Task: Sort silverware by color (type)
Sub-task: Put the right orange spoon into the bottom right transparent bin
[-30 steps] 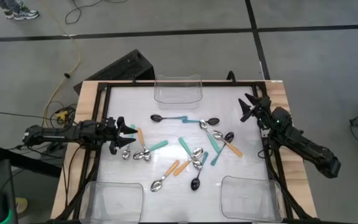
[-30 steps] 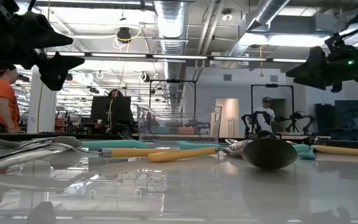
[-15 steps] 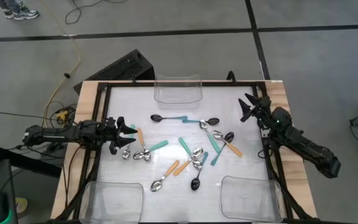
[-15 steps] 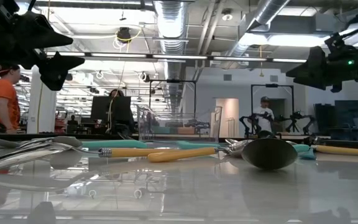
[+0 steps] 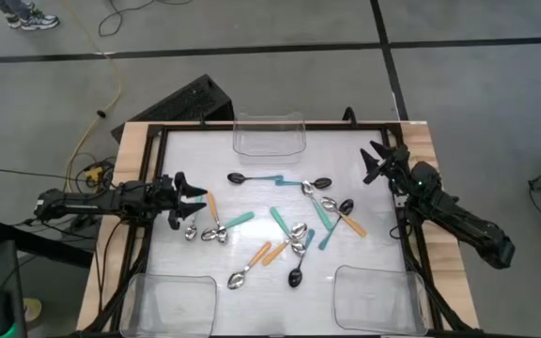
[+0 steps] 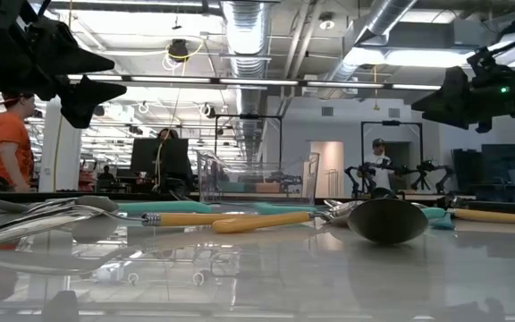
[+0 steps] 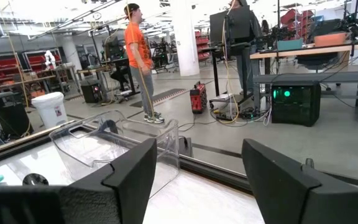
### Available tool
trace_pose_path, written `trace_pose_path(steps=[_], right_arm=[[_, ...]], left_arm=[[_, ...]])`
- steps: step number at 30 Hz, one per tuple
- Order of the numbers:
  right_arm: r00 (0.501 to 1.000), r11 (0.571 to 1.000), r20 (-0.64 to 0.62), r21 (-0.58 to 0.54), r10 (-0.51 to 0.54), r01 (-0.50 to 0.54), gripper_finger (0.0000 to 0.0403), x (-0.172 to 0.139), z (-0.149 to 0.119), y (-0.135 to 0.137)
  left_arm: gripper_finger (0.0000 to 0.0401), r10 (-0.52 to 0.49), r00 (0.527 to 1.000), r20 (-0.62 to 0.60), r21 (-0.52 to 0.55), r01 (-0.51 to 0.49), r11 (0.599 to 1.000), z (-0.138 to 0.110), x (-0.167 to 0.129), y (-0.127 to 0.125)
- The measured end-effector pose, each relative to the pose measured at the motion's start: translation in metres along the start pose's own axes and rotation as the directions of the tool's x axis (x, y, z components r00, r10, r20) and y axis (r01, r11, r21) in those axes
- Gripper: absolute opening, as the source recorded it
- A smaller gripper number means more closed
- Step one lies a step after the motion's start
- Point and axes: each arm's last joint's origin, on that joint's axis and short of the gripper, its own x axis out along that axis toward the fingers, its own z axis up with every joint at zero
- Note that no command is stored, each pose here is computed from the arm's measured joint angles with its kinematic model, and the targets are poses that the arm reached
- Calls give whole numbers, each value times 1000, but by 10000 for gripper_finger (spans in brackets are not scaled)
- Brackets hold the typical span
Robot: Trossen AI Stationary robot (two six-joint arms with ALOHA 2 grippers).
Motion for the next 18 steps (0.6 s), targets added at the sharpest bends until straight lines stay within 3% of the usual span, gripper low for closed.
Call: trace_pose_path(steps=[3, 18], right_arm=[[1000, 1000, 0, 0, 0, 0, 265, 0, 0, 0], [1000, 1000, 0, 0, 0, 0, 265, 0, 0, 0]], left_arm=[[218, 25, 1000, 15, 42, -26, 999, 1, 0, 1], [218, 36, 999, 20, 33, -37, 999, 1, 0, 1]])
